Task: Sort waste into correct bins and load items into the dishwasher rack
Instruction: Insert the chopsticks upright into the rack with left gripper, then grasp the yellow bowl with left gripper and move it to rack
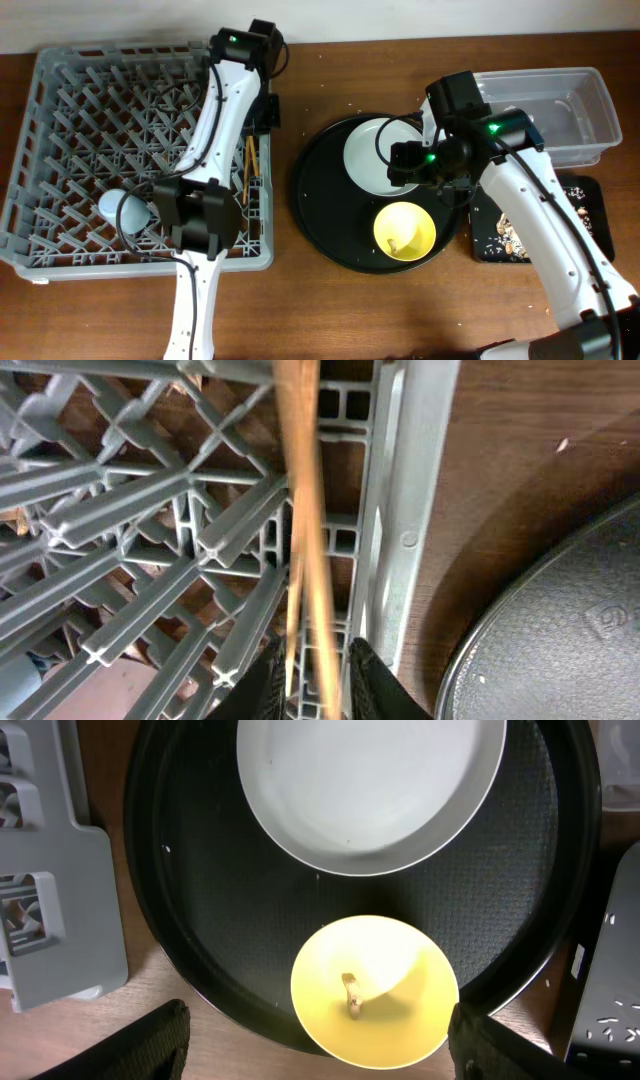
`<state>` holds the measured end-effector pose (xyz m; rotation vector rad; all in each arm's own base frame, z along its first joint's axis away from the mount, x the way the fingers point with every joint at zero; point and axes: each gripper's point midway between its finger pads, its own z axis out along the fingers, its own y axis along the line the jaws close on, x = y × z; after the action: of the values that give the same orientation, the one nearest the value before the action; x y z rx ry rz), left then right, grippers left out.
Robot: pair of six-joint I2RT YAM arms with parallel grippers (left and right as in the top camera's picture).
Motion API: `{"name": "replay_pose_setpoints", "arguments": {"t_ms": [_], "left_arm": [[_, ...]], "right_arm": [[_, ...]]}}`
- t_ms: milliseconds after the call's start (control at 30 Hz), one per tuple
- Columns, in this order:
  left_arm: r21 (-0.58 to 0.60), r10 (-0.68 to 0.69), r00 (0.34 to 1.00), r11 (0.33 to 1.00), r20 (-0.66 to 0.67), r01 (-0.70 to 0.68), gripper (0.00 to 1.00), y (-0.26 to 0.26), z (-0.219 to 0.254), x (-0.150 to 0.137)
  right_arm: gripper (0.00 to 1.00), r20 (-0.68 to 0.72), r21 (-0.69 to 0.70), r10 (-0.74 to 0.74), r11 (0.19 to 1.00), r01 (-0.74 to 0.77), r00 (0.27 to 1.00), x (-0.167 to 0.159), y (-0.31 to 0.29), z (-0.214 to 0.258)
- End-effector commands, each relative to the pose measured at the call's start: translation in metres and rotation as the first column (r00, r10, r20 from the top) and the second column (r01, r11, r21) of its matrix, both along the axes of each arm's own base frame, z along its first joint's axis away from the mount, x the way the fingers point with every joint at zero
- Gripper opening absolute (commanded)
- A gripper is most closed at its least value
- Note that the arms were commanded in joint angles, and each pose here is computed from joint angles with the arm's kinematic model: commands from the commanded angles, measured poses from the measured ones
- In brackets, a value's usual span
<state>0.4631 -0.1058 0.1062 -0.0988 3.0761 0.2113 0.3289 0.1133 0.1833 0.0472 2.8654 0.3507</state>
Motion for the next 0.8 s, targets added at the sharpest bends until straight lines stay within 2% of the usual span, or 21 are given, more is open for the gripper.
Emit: {"name": "replay_pose_setpoints", "arguments": {"t_ms": [0, 100, 133, 200, 267, 300, 333, 433, 500, 567, 600, 667, 767], "left_arm": [[0.019, 0.018, 1.0, 1.0, -0.002, -0.018, 0.22, 0.007, 0.0, 0.0], [-0.008, 0.017, 1.0, 1.0, -0.006, -0.017, 0.22, 0.004, 0.009, -0.004], [-0.068, -0.004, 1.0, 0.998, 0.01, 0.005, 0.21, -0.006, 0.022, -0.005], [-0.206, -0.075, 0.995, 0.975, 0.058, 0.086, 0.22, -0.037, 0.052, -0.011], [-0.224, -0.197, 0.974, 0.95, 0.111, 0.218, 0.22, -0.061, 0.07, -0.018], [-0.236, -0.31, 0.945, 0.915, 0.107, 0.327, 0.22, -0.083, 0.07, -0.029], [-0.233, -0.353, 0.931, 0.901, 0.098, 0.366, 0.19, -0.094, 0.069, -0.037], [-0.234, -0.397, 0.908, 0.878, 0.135, 0.418, 0.19, -0.115, 0.085, -0.05], [-0.24, -0.375, 0.914, 0.883, 0.155, 0.403, 0.19, -0.115, 0.095, -0.052], [-0.307, -0.381, 0.908, 0.855, 0.177, 0.418, 0.17, -0.124, 0.109, -0.06], [-0.305, -0.377, 0.902, 0.851, 0.21, 0.427, 0.18, -0.122, 0.124, -0.063], [-0.234, -0.361, 0.88, 0.868, 0.309, 0.439, 0.19, -0.105, 0.165, -0.068], [-0.227, -0.339, 0.831, 0.854, 0.44, 0.468, 0.25, -0.089, 0.227, -0.099]], "right_arm": [[0.83, 0.012, 0.007, 0.001, 1.0, -0.002, 1.0, 0.002, 0.0, 0.004], [0.83, 0.012, 0.008, 0.001, 1.0, -0.001, 1.0, 0.002, 0.001, 0.004], [0.83, 0.012, 0.007, 0.001, 1.0, -0.001, 1.0, 0.002, 0.0, 0.004], [0.83, 0.012, 0.007, 0.001, 1.0, -0.002, 1.0, 0.002, 0.0, 0.004], [0.84, 0.012, 0.007, 0.001, 1.0, -0.002, 1.0, 0.002, 0.0, 0.004], [0.87, 0.013, 0.007, 0.001, 1.0, -0.001, 1.0, 0.003, 0.0, 0.005], [0.88, 0.013, 0.007, 0.001, 1.0, -0.001, 1.0, 0.003, 0.0, 0.005], [0.89, 0.009, -0.001, -0.001, 1.0, 0.001, 1.0, 0.002, -0.001, 0.004], [0.89, 0.003, -0.008, -0.003, 1.0, 0.003, 1.0, 0.0, -0.002, 0.003], [0.99, 0.002, -0.06, -0.021, 0.998, 0.021, 1.0, 0.0, -0.012, 0.001], [0.99, -0.007, -0.073, -0.033, 0.997, 0.032, 0.999, -0.002, -0.017, 0.0], [0.99, -0.034, -0.069, -0.159, 0.985, 0.156, 0.987, 0.0, -0.045, -0.001], [0.99, -0.071, 0.022, -0.398, 0.916, 0.4, 0.915, 0.005, -0.127, 0.0]]}}
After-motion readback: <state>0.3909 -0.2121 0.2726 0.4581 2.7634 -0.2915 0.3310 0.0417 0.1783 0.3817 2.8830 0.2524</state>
